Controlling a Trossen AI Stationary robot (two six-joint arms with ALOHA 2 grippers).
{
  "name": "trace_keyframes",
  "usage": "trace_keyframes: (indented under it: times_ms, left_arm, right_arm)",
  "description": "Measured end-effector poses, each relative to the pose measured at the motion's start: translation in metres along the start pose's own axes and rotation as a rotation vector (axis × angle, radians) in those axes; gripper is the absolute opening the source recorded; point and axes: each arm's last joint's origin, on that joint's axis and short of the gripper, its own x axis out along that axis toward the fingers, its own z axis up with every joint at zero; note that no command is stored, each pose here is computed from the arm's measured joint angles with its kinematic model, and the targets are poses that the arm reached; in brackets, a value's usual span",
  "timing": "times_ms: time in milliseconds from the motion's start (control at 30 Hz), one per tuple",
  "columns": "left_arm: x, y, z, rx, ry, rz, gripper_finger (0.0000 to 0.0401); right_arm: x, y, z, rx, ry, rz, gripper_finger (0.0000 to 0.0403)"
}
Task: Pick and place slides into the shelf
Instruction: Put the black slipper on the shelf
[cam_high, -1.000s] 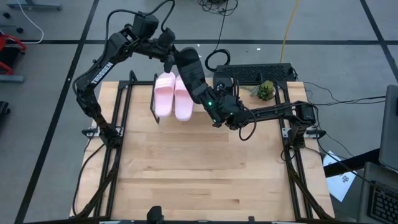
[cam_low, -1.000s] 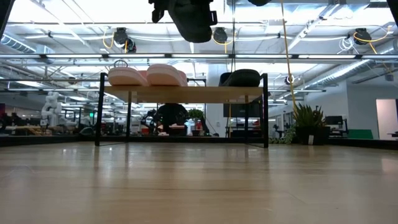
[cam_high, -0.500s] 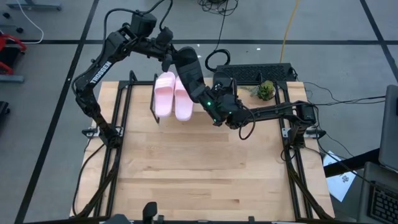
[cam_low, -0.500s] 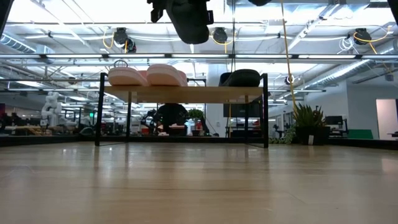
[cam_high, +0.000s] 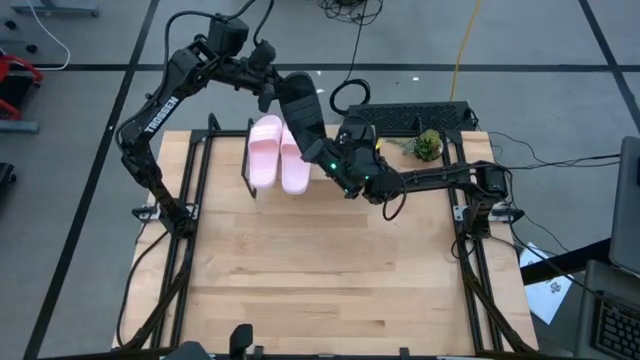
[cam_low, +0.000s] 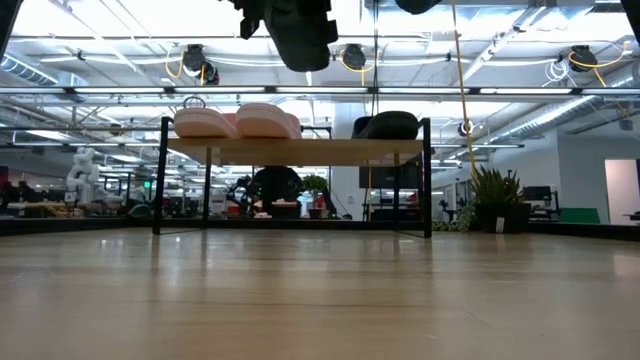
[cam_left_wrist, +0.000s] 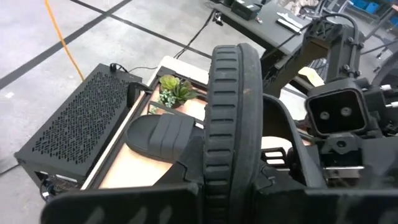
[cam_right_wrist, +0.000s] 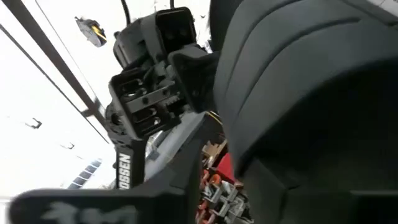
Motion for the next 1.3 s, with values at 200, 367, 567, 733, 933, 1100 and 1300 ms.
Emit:
trace_keyframes:
  times_ms: [200, 367, 567, 733, 933, 1100, 1300]
  left_arm:
    - [-0.007, 0.010, 0.001, -0.005, -0.018, 0.042, 0.0027]
    - [-0.018, 0.026, 0.001, -0.022, -0.037, 0.127, 0.0027]
    - [-0.033, 0.043, 0.000, -0.048, -0.060, 0.174, 0.0027]
    - [-0.045, 0.053, -0.001, -0.071, -0.090, 0.104, 0.0027]
    - [-0.050, 0.051, -0.001, -0.074, -0.110, -0.111, 0.0027]
    - [-0.031, 0.046, -0.002, -0.100, -0.070, -0.211, 0.0027]
    - [0.030, 0.058, -0.020, -0.227, 0.081, -0.344, 0.0027]
  right_arm:
    - [-0.003, 0.005, -0.002, 0.038, 0.019, 0.040, 0.0164]
    - [-0.010, 0.014, -0.010, 0.101, 0.088, 0.115, 0.0190]
    - [-0.017, 0.023, -0.015, 0.135, 0.089, 0.152, 0.0194]
    - [-0.024, 0.040, -0.001, 0.154, -0.044, 0.295, 0.0194]
    - [-0.039, 0.076, 0.045, -0.061, -0.232, 0.489, 0.0194]
    - [-0.050, 0.104, 0.087, -0.317, -0.213, 0.434, 0.0194]
    - [-0.068, 0.123, 0.131, -0.476, -0.149, 0.328, 0.0194]
